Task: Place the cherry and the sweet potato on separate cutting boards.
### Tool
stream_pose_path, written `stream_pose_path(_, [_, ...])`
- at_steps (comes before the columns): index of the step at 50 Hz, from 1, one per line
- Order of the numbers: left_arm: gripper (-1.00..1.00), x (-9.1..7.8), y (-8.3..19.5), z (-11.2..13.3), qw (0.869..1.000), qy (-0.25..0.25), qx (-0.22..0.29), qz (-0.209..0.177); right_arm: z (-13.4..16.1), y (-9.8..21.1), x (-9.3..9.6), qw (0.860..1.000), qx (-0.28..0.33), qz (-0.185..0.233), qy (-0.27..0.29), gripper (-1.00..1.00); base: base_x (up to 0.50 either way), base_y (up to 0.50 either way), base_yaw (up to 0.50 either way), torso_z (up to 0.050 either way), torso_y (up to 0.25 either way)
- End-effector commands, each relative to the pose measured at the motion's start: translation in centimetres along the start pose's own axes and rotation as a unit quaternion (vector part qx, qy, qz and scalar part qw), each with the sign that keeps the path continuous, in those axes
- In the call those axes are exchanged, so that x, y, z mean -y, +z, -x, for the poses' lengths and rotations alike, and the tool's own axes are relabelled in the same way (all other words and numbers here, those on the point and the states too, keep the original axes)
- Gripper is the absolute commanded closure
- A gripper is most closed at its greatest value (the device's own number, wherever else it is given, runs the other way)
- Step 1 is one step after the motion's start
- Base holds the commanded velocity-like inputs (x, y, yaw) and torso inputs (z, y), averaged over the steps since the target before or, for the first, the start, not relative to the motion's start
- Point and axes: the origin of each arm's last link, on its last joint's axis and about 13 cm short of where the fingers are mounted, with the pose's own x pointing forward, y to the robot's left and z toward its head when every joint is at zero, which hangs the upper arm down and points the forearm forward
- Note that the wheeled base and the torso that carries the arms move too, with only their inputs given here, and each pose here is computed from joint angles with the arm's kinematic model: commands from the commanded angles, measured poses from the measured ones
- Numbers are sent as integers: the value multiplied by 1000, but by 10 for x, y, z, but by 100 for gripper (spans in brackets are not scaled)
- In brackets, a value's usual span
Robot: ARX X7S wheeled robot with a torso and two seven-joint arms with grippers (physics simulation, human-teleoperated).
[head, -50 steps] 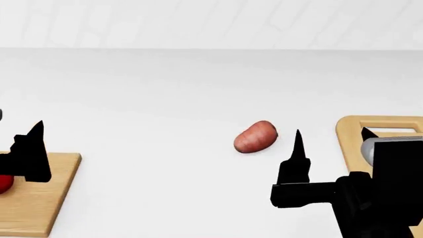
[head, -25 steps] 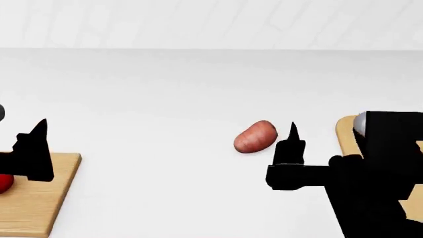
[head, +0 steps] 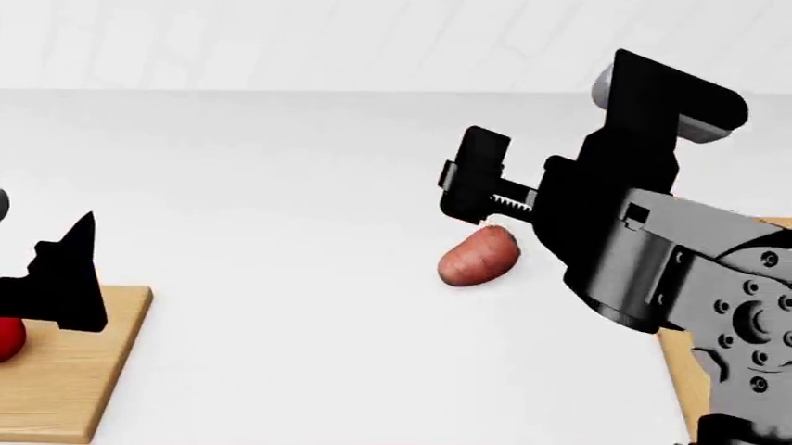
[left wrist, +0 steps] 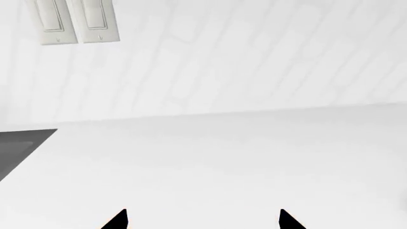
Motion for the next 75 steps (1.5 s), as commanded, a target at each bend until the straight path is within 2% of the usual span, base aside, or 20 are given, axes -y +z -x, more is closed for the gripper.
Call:
stream_pose_path(1, [-100,-5,-1,-3,999,-20,24,38,-26,-4,-24,997,-72,0,-32,-100,0,0,0,0,0])
stream_pose_path(6, [-100,-17,6,5,998,-25,30,44,-55,-4,-35,996,-76,16,-49,-100,0,0,0,0,0])
stream_pose_path(10, [-100,-18,7,6,997,-30,42,53,-63,-12,-43,991,-102,57,-66,-100,0,0,0,0,0])
stream_pose_path(19, [-100,-22,2,8,996,-37,44,64,-86,-16,-40,989,-72,45,-120,-100,0,0,0,0,0])
stream_pose_path(23, [-100,-23,2,11,996,-37,46,65,-95,-29,-39,988,-59,45,-139,-100,0,0,0,0,0])
stream_pose_path(24, [-100,-23,2,11,996,-38,45,64,-97,-34,-38,978,-56,50,-195,-100,0,0,0,0,0])
stream_pose_path(25, [-100,-23,2,11,996,-38,45,63,-97,-35,-39,982,-55,44,-177,-100,0,0,0,0,0])
stream_pose_path(30, [-100,-24,4,10,996,-39,48,66,-99,-42,-46,979,-52,50,-192,-100,0,0,0,0,0])
stream_pose_path(34, [-100,-24,4,11,996,-40,49,68,-99,-52,-49,974,-73,92,-192,-100,0,0,0,0,0])
stream_pose_path(39, [-100,-23,3,11,996,-40,50,70,-99,-56,-53,980,-93,47,-171,-100,0,0,0,0,0])
stream_pose_path(45, [-100,-21,3,10,995,-38,52,71,-98,-55,-55,979,-95,64,-171,-100,0,0,0,0,0])
stream_pose_path(48, [-100,-21,2,11,995,-39,51,73,-97,-55,-55,978,-106,56,-168,-100,0,0,0,0,0])
stream_pose_path(50, [-100,-23,2,10,995,-38,50,74,-98,-55,-55,980,-106,27,-167,-100,0,0,0,0,0])
stream_pose_path(53, [-100,-23,2,10,995,-38,50,74,-99,-58,-54,980,-111,30,-164,-100,0,0,0,0,0])
stream_pose_path(54, [-100,-23,2,10,995,-37,50,74,-99,-59,-53,978,-114,40,-167,100,0,0,0,0,0])
stream_pose_path(65, [-100,-22,2,9,995,-37,51,72,-96,-40,-59,984,-80,14,-156,100,0,0,0,0,0])
stream_pose_path(68, [-100,-22,3,9,995,-38,53,72,-92,-25,-63,986,-56,25,-155,100,0,0,0,0,0])
stream_pose_path(71, [-100,-23,3,10,995,-40,53,71,-86,-8,-64,986,-32,59,-154,100,0,0,0,0,0])
stream_pose_path(73, [-100,-20,3,9,995,-41,53,71,-79,7,-59,983,-22,100,-150,100,0,0,0,0,0])
stream_pose_path(75, [-100,-21,3,10,995,-42,54,71,-73,17,-52,982,-24,114,-150,100,0,0,0,0,0])
